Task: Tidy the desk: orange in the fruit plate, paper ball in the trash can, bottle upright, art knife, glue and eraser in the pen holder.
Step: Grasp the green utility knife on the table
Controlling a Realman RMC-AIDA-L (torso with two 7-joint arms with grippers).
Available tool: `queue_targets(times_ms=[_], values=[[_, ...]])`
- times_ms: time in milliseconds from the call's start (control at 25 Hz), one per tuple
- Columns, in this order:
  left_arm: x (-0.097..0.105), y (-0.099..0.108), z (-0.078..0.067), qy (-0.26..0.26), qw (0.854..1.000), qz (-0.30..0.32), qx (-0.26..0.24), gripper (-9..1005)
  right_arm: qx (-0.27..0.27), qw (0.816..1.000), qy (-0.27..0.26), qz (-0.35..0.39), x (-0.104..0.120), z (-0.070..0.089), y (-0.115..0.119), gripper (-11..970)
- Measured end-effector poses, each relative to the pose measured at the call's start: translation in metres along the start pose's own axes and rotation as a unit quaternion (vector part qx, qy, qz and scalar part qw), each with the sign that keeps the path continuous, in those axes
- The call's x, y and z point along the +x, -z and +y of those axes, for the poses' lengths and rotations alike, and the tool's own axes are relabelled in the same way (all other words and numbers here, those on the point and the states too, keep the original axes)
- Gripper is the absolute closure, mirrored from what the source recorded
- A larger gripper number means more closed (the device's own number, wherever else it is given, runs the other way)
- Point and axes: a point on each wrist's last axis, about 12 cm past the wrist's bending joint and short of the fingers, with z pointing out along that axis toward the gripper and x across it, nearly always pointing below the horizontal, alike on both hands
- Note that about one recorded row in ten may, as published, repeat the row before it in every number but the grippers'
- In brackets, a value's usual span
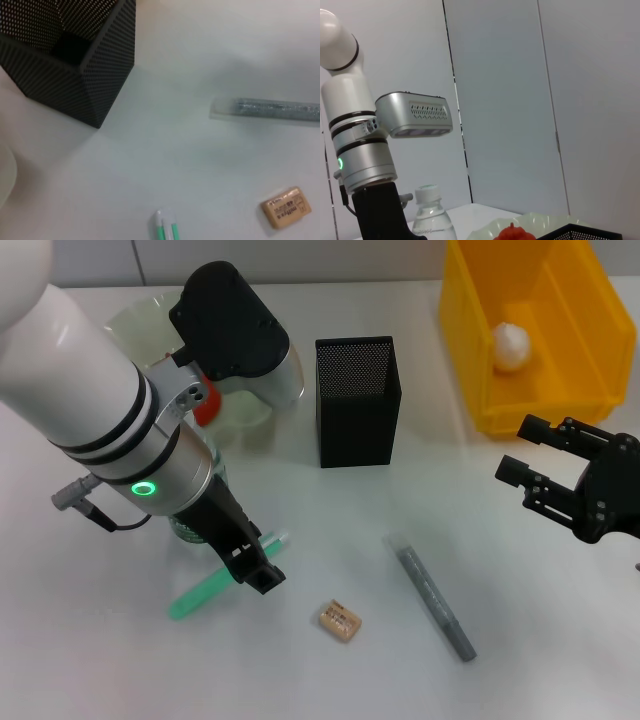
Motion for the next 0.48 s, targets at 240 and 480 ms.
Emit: queue_targets(times_ms=[240,480], values=[[0.0018,-0.0017,0.0000,0.003,1.000,0.003,0.001,423,0.000,1.000,0.000,0.000,-0.0001,0.0000,0.0000,385],[0.0038,-0.0029,0.0011,0.006,1.000,0.005,0.000,423,-0.001,1.000,0.000,-0.001,-0.0001,0.0004,0.0002,385]])
